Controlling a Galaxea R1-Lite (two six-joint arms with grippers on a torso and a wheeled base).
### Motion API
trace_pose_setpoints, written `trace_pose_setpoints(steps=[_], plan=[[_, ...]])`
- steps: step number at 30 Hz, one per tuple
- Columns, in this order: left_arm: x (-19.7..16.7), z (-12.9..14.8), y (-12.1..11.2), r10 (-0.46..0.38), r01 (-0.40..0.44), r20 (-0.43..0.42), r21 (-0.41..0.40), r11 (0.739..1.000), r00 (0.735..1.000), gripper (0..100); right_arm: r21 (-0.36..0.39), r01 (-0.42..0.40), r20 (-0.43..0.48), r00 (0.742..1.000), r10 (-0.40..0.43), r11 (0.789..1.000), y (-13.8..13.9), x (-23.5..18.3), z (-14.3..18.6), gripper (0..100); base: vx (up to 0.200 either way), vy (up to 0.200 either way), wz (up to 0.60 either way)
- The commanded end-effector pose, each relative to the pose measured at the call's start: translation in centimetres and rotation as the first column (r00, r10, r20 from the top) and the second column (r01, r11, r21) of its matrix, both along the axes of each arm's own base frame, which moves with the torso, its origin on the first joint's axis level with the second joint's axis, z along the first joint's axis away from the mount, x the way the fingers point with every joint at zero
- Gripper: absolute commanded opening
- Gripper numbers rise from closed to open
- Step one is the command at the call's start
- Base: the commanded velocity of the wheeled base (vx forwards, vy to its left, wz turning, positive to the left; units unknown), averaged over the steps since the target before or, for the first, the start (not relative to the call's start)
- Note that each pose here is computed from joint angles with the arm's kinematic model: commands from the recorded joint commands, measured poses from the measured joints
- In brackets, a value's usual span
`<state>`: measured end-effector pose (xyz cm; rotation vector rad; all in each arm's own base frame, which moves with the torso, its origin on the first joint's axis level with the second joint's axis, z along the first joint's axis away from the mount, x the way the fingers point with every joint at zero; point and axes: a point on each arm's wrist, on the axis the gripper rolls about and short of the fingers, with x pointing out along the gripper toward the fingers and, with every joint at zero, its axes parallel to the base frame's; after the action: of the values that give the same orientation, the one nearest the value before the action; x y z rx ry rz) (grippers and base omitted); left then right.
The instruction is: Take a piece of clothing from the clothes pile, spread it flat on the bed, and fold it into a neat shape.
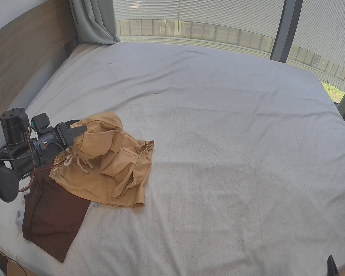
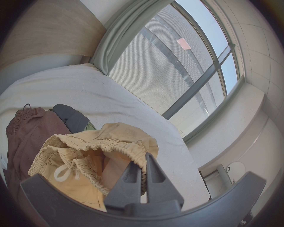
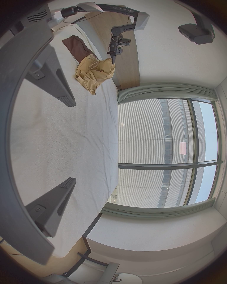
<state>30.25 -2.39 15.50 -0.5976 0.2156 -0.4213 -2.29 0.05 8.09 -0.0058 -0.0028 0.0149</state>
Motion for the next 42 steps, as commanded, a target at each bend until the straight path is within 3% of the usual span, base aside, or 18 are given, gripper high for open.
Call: trace_pose_setpoints(steps=[1, 14, 22, 30, 36, 42], plan=[[-0.3, 0.7, -0.2, 0.001, -0.001, 0.022, -0.012, 1.0, 1.0, 0, 0.0, 0.0, -0.003, 1.0, 0.0, 1.0, 0.0, 0.0, -0.5, 100, 0.0, 0.0, 0.0], [-0.5, 0.6, -0.8, -0.006, 0.004, -0.026, -0.09, 0.996, 1.0, 0, 0.0, 0.0, -0.003, 1.0, 0.0, 1.0, 0.0, 0.0, -0.5, 100, 0.0, 0.0, 0.0], [-2.2, 3.1, -2.9, 0.01, -0.018, -0.032, -0.249, 0.968, 0.999, 0, 0.0, 0.0, -0.003, 1.0, 0.0, 1.0, 0.0, 0.0, -0.5, 100, 0.0, 0.0, 0.0], [-3.3, 4.1, -4.1, 0.07, -0.069, -0.008, -0.261, 0.963, 0.998, 0, 0.0, 0.0, -0.003, 1.0, 0.0, 1.0, 0.0, 0.0, -0.5, 100, 0.0, 0.0, 0.0], [-3.4, 4.2, -4.1, 0.074, -0.075, -0.011, -0.262, 0.962, 0.997, 0, 0.0, 0.0, -0.003, 1.0, 0.0, 1.0, 0.0, 0.0, -0.5, 100, 0.0, 0.0, 0.0], [-3.8, 4.9, -4.2, 0.065, -0.07, -0.028, -0.313, 0.947, 0.998, 0, 0.0, 0.0, -0.003, 1.0, 0.0, 1.0, 0.0, 0.0, -0.5, 100, 0.0, 0.0, 0.0]])
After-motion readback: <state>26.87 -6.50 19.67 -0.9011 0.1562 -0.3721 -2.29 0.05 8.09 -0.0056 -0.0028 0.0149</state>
